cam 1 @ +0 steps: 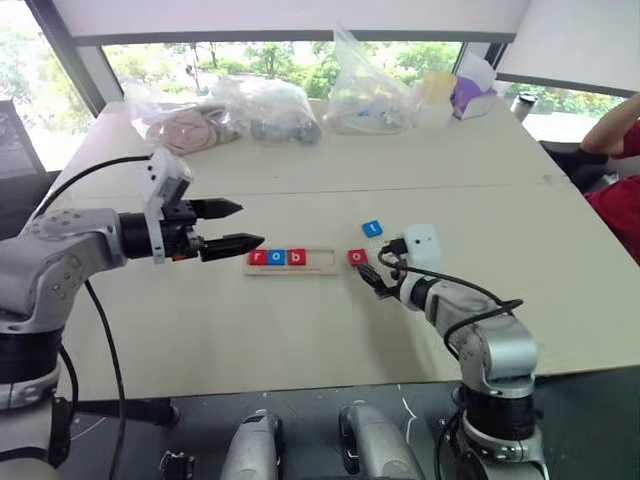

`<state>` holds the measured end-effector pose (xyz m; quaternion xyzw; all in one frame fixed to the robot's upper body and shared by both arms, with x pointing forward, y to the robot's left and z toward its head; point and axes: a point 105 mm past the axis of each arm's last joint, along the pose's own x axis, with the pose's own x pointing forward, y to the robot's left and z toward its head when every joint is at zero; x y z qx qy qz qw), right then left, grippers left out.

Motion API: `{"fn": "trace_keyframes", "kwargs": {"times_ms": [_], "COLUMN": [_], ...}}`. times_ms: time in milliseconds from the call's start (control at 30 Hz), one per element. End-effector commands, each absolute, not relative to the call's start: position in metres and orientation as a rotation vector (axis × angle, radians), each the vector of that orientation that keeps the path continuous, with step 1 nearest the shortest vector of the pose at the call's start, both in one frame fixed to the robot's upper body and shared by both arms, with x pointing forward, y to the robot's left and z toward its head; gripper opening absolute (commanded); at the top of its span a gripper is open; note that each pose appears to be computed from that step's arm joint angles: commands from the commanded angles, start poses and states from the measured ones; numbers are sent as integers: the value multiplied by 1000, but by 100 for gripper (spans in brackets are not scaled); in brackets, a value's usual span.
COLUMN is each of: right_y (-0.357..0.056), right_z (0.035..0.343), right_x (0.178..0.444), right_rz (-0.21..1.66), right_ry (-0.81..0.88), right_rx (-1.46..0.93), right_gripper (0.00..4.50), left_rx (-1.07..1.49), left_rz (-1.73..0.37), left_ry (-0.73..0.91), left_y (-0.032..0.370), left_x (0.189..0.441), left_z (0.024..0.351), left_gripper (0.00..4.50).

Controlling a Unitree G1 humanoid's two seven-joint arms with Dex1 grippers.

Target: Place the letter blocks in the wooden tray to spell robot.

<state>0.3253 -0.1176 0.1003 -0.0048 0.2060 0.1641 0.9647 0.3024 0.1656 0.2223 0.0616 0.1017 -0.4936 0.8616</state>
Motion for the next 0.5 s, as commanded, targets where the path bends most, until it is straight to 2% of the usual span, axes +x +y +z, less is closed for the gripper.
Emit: {"fn": "trace_keyframes", "kwargs": {"times_ms": [33,333,433,467,500], "right_y": [-109,-99,-98,-97,-96], "right_z": [108,90,68,65,65], "right_x": [333,348,349,348,348], "right_rz": [338,308,276,276,275], "right_ry": [359,368,421,426,423], "right_rx": [-14,-30,-91,-101,-104], "right_gripper": [445,445,364,325,263], "left_rx": [171,184,190,190,191], "left_rz": [-1038,-1030,-1023,-1021,-1020], "left_ry": [179,193,201,202,202], "left_y": [166,167,170,170,170], "left_x": [302,302,302,302,302], "left_z": [234,231,228,227,226], "left_gripper": [450,450,450,450,450]}}
